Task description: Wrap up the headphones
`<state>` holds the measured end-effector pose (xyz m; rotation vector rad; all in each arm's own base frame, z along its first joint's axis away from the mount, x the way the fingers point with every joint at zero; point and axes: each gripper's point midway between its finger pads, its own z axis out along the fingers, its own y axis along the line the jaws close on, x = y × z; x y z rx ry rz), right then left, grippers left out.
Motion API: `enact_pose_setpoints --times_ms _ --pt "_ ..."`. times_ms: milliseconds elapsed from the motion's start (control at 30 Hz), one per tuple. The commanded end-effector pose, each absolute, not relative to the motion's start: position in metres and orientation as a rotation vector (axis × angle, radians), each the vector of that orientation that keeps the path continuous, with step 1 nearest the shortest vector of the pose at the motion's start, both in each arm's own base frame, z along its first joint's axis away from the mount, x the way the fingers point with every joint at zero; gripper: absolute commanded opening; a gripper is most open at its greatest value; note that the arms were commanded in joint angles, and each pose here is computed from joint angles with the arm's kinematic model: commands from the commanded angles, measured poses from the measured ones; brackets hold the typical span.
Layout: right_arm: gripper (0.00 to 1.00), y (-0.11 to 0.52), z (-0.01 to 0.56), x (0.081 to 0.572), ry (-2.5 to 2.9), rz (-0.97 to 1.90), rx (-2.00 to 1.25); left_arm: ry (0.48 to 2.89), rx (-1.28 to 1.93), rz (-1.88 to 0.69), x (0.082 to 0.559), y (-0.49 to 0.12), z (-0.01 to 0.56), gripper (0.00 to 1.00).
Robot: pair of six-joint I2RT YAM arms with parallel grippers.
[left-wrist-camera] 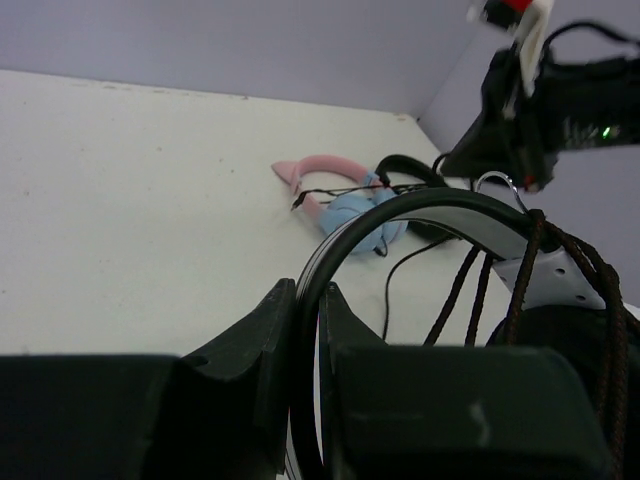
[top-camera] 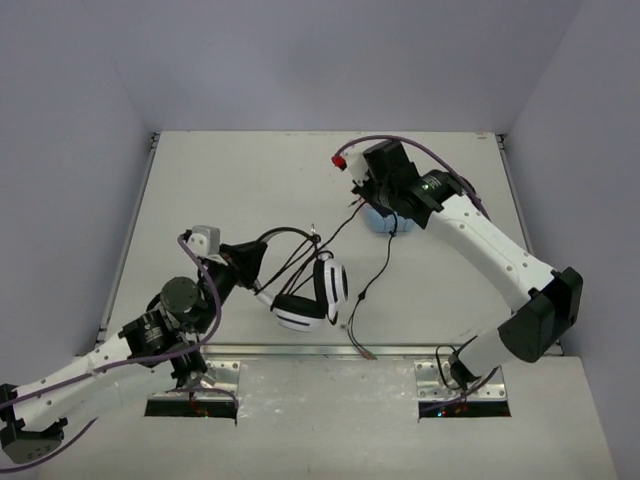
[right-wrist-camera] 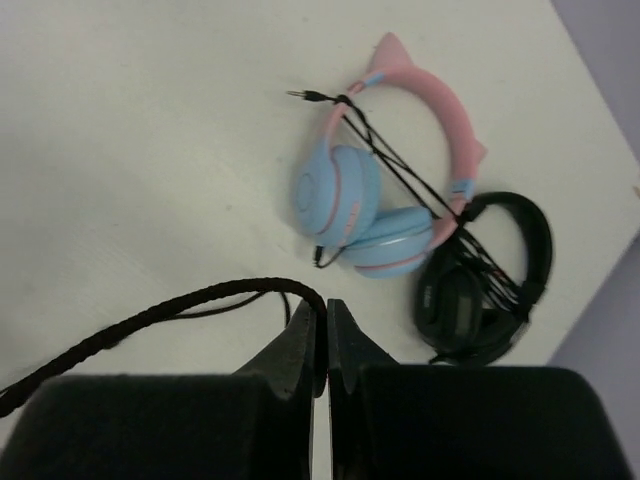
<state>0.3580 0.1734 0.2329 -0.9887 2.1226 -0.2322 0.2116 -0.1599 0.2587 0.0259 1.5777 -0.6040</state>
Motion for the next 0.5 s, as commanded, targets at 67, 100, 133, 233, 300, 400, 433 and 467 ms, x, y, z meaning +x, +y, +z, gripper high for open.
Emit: enact_pose_setpoints --times_ms 67,100,133,233,300,400,433,467 --pt "0.01 0.248 0.269 0.311 1.835 0.463 -0.863 1.386 -0.210 -0.868 0.200 -0.149 0.373 0.00" --pt "0.01 0.255 0.270 0.301 1.799 0.551 -0.843 1.373 -0.237 -0.878 0.200 -0.147 0.383 0.00" --pt "0.01 0.264 0.266 0.294 1.735 0.635 -0.827 1.324 -0.269 -0.912 0.198 -0.142 0.405 0.00" --pt "0.01 0.282 0.285 0.261 1.563 0.910 -0.778 1.216 -0.377 -0.993 0.198 -0.134 0.443 0.00" --pt "0.01 0.292 0.308 0.242 1.442 1.065 -0.752 1.173 -0.455 -1.043 0.200 -0.131 0.459 0.00" --pt "0.01 0.308 0.302 0.217 1.371 1.226 -0.736 1.049 -0.596 -1.150 0.200 -0.118 0.494 0.00" --pt "0.01 0.312 0.304 0.211 1.356 1.251 -0.734 1.016 -0.635 -1.184 0.200 -0.117 0.503 0.00" --pt "0.01 0.319 0.308 0.208 1.316 1.261 -0.739 0.990 -0.669 -1.194 0.201 -0.113 0.510 0.00"
